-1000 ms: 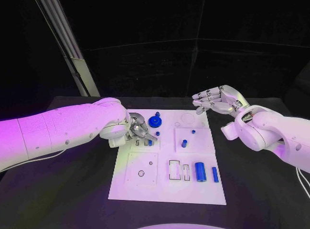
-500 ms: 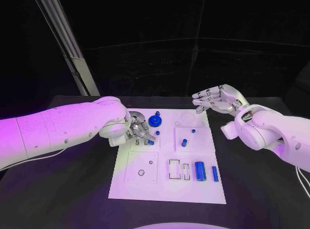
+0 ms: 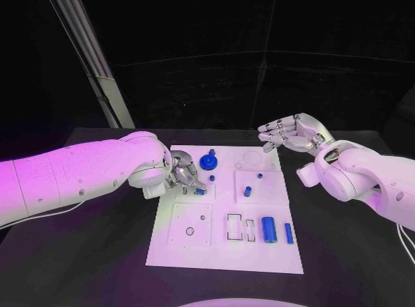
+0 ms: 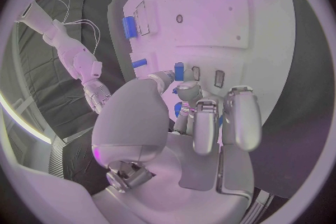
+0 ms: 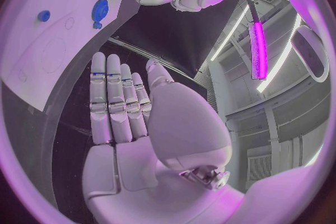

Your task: Assemble the parts on the task board

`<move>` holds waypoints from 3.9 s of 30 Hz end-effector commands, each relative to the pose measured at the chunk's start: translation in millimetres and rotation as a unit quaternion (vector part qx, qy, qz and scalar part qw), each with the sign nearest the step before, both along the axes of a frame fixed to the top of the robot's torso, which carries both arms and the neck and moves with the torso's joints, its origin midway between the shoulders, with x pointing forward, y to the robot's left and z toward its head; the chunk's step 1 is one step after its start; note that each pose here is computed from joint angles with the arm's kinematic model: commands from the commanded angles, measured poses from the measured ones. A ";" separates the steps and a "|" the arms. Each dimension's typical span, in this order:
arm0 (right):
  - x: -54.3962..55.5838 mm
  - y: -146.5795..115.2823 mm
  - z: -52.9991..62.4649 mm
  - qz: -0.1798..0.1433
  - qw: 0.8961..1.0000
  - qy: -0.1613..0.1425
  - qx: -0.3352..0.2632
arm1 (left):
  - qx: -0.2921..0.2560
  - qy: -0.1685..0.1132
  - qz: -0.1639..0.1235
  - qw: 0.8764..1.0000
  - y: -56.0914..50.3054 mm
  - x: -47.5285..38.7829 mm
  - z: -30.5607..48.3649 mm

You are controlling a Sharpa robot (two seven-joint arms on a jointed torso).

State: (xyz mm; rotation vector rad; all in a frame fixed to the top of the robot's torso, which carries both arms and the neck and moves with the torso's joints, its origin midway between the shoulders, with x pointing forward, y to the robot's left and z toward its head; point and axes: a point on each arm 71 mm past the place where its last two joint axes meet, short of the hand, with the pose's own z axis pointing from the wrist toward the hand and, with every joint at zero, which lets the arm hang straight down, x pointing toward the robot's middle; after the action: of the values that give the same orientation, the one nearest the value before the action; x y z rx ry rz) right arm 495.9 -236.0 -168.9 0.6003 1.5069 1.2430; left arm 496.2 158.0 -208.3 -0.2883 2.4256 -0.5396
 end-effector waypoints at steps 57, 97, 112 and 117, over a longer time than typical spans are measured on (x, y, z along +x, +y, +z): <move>1.4 1.8 1.2 0.005 1.000 -0.007 0.003 | 0.053 -0.041 -0.001 0.998 5.3 -1.2 -7.6; 1.9 2.9 0.9 0.007 1.000 -0.007 0.004 | 0.057 -0.031 -0.017 0.998 -1.2 1.2 -9.2; 1.6 3.6 1.1 0.008 1.000 -0.007 0.004 | 0.060 -0.029 -0.021 0.998 -4.0 4.1 -9.8; 1.5 3.6 1.1 0.008 1.000 -0.007 0.004 | 0.062 -0.028 -0.020 0.997 -3.7 5.3 -10.1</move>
State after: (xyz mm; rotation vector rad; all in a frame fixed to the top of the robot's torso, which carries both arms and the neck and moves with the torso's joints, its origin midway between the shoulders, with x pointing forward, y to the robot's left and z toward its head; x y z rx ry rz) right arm 497.8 -234.0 -169.7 0.5963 1.5029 1.2483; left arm 502.4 155.8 -218.0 -0.1884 2.3871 -0.4054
